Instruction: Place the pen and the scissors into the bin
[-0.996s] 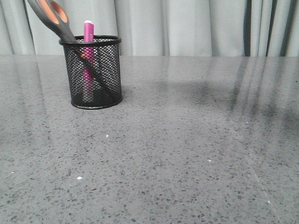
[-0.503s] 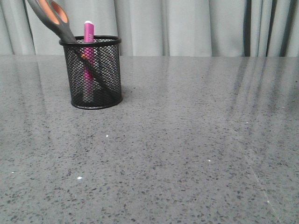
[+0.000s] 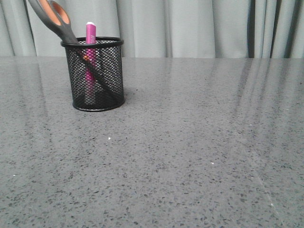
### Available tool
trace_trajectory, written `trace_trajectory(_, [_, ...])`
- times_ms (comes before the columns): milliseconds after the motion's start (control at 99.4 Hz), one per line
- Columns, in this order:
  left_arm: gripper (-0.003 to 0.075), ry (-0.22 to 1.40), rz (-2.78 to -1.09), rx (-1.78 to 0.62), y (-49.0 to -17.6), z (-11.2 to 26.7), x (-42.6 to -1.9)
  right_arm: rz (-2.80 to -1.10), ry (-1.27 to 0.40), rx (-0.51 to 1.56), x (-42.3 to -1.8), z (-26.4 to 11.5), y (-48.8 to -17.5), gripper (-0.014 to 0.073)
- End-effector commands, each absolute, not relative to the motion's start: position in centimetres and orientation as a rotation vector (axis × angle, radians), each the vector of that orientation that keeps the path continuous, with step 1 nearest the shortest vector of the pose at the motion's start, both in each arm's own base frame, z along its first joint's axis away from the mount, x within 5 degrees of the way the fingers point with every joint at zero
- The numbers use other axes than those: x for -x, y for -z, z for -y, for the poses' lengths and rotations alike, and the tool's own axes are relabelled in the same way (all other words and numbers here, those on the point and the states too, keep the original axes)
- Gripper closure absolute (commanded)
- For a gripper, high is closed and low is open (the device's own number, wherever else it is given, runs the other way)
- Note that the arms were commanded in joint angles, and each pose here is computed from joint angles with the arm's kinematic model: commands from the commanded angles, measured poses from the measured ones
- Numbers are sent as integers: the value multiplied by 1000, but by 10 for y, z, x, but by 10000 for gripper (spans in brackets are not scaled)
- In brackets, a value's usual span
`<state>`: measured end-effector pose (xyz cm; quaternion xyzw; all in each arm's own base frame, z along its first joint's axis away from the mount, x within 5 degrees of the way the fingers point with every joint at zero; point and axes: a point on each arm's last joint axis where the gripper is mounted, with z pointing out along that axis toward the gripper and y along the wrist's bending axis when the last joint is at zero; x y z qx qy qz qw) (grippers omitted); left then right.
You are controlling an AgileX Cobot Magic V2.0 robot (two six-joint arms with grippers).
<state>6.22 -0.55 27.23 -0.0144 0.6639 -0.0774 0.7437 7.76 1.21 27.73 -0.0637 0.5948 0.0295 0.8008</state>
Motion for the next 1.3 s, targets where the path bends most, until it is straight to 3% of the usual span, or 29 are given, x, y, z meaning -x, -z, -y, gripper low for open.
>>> trace_trajectory(0, [742,163,-1326,83,-289,1,-55,-1216,-51,134,-67,-11,-275,664])
trace_trajectory(292, [742,172,-1343,72,-287,2,-55,-1274,-30,118,-62,-9,-259,664])
trace_trajectory(1288, [742,164,-1352,61,-286,2,-55,-1265,-32,119,-61,-9,-259,664])
